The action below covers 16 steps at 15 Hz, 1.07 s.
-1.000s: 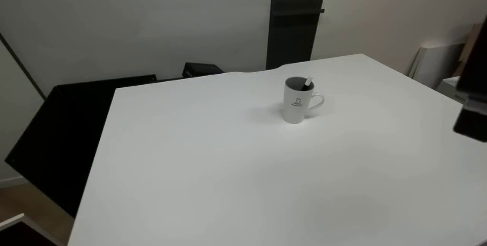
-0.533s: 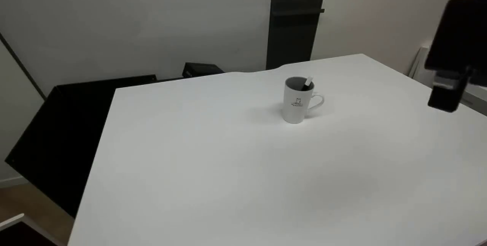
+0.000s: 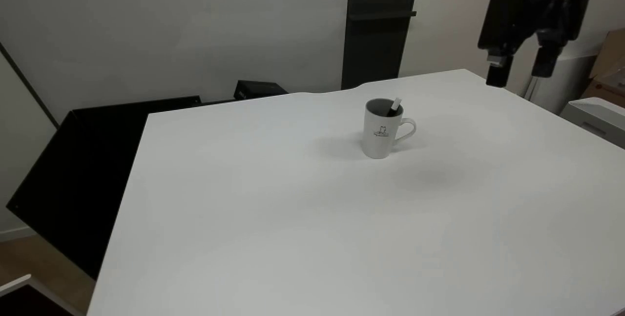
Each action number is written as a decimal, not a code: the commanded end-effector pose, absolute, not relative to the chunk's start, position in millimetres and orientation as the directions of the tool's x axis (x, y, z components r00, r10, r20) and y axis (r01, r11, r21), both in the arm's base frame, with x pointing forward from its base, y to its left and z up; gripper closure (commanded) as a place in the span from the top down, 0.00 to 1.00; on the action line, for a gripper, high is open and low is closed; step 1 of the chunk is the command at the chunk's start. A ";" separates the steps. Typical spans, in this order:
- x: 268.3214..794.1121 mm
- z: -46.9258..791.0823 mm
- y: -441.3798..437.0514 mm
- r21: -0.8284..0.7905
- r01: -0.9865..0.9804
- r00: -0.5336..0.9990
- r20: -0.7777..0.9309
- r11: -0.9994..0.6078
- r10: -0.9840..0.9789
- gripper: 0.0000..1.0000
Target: Remove the marker from the mug and place it on the table
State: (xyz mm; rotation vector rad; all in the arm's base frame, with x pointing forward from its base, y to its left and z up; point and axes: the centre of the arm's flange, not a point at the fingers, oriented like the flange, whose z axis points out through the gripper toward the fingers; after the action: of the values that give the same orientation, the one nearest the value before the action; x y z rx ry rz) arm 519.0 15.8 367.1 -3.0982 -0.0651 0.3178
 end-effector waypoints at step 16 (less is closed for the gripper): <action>688.8 277.4 -78.7 -0.076 -0.075 0.996 0.043 -0.994 -0.079 1.00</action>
State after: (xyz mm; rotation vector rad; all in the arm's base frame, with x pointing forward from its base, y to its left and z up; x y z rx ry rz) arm 663.3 -84.6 290.2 -3.0973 0.1267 -0.0117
